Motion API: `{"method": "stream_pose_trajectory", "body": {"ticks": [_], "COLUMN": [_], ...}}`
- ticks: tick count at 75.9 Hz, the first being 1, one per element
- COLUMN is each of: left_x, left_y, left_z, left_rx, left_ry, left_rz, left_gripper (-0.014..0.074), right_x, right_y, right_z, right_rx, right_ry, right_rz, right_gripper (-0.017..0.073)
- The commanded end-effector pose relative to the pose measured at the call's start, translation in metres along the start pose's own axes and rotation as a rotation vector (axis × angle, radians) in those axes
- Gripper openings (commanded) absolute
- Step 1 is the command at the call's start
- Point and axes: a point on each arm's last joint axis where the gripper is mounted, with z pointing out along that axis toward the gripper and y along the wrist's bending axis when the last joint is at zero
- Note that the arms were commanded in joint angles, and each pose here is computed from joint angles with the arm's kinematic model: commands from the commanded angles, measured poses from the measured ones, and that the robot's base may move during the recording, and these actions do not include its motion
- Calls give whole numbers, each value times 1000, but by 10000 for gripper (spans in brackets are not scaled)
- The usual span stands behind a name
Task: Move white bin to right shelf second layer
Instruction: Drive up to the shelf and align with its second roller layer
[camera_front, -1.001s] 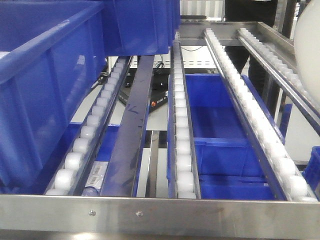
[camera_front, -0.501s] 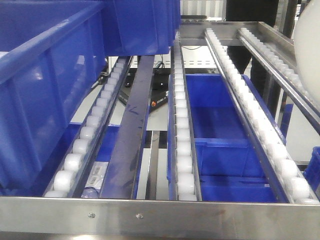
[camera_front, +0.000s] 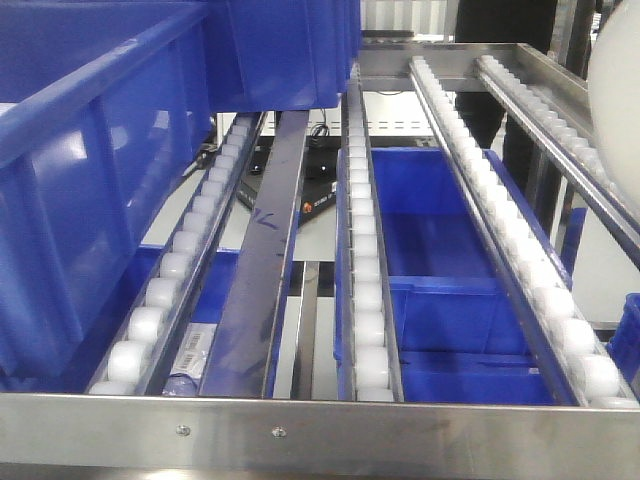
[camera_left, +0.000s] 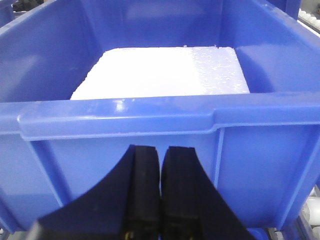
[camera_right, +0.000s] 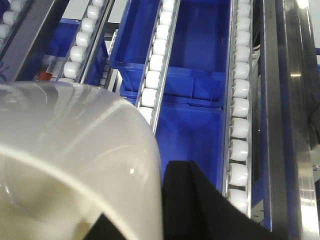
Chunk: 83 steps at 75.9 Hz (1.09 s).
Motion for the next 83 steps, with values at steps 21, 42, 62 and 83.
{"method": "stream_pose_trajectory", "body": {"ticks": [21,42,62,83], "left_x": [4,4,4,4], "left_y": [0,0,0,0], "left_z": [1,1,1,1], "left_rx": [0,0,0,0], "left_ry": [-65,-65,-65,-65], "left_rz": [-5,-5,-5,-5], "left_gripper": [85,85,85,85], "right_x": [-17,-17,-18,-19], "right_y": [1,1,1,2], "right_z": [-5,-5,-5,-3], "right_rx": [-7,-7,-10,-16], "right_ry": [-119,-119,-136,-133], "right_rz": [1,1,1,9], "right_gripper": [55,55,55,55]}}
